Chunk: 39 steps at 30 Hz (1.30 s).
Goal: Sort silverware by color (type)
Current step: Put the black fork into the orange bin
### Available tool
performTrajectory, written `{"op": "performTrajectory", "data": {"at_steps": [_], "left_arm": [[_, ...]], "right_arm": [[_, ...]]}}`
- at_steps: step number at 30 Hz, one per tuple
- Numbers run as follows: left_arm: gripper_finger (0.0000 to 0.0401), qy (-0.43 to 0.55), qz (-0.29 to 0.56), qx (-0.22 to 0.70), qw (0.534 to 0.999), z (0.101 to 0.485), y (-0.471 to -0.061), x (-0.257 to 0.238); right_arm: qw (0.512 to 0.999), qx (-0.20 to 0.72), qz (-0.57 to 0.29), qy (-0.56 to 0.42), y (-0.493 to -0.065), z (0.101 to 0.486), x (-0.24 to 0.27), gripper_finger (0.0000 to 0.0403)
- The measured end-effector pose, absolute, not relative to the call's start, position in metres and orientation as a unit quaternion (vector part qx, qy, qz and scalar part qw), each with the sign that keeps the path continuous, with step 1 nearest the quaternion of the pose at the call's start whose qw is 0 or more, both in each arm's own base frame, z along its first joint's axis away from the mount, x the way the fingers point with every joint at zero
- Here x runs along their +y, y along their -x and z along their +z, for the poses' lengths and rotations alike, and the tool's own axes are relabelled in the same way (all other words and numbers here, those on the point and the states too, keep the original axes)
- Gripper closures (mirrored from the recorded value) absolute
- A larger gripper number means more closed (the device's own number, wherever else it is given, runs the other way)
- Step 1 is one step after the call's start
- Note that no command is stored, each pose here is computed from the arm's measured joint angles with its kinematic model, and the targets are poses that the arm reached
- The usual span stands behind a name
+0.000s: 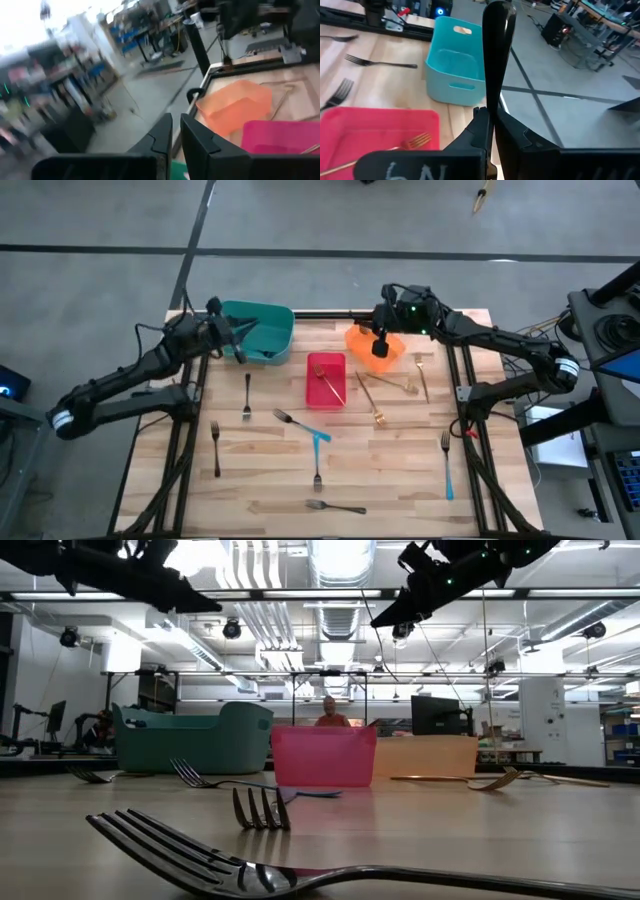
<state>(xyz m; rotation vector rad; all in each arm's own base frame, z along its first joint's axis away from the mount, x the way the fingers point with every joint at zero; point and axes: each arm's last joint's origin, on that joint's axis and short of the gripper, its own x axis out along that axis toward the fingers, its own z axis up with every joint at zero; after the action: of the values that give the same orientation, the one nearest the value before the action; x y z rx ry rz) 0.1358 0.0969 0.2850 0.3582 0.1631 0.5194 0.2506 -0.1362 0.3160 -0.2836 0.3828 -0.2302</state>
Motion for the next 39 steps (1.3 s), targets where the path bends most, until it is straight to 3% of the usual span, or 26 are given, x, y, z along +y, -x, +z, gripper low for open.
{"op": "performTrajectory", "data": {"at_steps": [7, 14, 19, 24, 28, 39], "left_arm": [[0.0381, -0.014, 0.26, 0.127, 0.957, 0.267, -0.132, 0.1], [0.0381, 0.106, 0.145, 0.135, 0.974, 0.257, -0.139, 0.086], [0.0381, 0.087, 0.103, 0.132, 0.982, 0.251, -0.144, 0.076], [0.0381, 0.042, 0.113, 0.102, 0.987, 0.259, -0.145, 0.077], [0.0381, -0.031, 0.176, 0.071, 0.981, 0.273, -0.146, 0.081], [0.0381, -0.119, 0.298, 0.12, 0.939, 0.282, -0.141, 0.098]], "right_arm": [[0.975, 0.16, -0.059, 0.143, -0.267, 0.318, -0.103, 0.0391], [0.978, 0.145, -0.031, 0.147, -0.281, 0.32, -0.058, 0.0391], [0.976, 0.123, -0.027, 0.177, -0.287, 0.325, -0.025, 0.0391], [0.967, 0.127, -0.087, 0.203, -0.288, 0.326, -0.019, 0.0391], [0.959, 0.131, -0.152, 0.202, -0.286, 0.328, -0.036, 0.0391], [0.93, 0.144, -0.281, 0.188, -0.268, 0.33, -0.11, 0.0391]]}}
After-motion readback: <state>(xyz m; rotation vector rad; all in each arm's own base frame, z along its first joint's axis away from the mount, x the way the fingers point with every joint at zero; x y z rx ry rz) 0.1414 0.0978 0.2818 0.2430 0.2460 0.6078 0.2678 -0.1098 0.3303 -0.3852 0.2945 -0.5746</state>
